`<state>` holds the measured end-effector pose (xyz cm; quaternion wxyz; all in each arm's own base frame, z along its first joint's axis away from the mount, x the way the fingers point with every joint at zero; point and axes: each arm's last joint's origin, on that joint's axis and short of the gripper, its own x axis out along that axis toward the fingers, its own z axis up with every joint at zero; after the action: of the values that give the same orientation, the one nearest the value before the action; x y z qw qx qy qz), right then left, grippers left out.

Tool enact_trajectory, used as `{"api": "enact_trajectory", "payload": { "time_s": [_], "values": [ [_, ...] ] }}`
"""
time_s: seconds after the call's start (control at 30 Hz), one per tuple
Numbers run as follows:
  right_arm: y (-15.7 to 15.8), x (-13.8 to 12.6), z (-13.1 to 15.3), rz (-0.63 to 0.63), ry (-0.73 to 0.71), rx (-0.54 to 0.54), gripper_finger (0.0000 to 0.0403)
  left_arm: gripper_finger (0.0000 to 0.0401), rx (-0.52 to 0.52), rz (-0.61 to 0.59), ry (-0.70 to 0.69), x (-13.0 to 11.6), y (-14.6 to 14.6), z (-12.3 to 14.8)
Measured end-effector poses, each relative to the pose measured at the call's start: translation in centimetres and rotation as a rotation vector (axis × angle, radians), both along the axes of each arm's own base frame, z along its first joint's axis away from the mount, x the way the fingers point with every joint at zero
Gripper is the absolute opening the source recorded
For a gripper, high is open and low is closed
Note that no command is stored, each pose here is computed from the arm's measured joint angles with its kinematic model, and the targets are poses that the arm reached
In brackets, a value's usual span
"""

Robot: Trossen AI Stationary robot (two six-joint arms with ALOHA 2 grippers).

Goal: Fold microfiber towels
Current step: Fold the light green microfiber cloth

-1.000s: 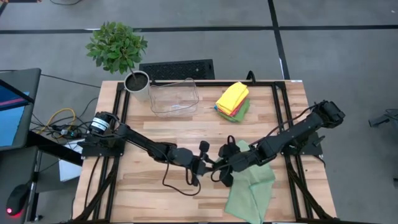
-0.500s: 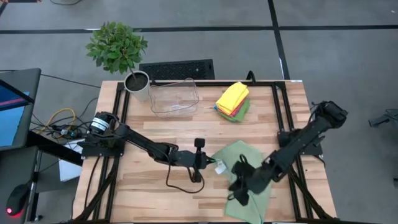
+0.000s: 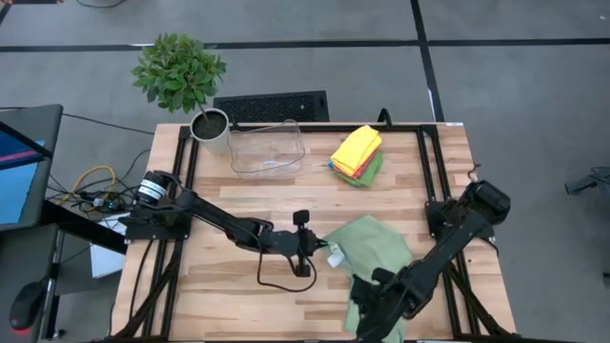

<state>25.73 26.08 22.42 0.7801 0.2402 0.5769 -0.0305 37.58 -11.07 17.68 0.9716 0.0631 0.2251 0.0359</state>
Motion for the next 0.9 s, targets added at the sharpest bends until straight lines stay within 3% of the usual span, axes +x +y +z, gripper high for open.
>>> {"api": "enact_trajectory", "payload": {
  "time_s": [0.17, 0.37, 0.7, 0.9],
  "values": [
    [2.4, 1.0, 0.4, 0.050, 0.094, -0.138, 0.0031, 0.0000, 0.001, -0.001, -0.020, -0.3, 0.1, 1.0],
    [4.8, 1.8, -1.5, 0.114, 0.126, -0.188, 0.0074, 0.0000, 0.003, -0.007, -0.007, -0.4, 0.1, 1.1],
    [5.3, 4.4, -4.8, 0.138, 0.093, -0.142, 0.0223, 0.0000, 0.014, -0.011, 0.069, -0.7, 0.2, 0.4],
    [5.4, 4.9, -6.4, 0.134, 0.088, -0.155, 0.0249, 0.0000, 0.015, -0.010, 0.075, -0.8, 0.2, 0.3]
  ]
}}
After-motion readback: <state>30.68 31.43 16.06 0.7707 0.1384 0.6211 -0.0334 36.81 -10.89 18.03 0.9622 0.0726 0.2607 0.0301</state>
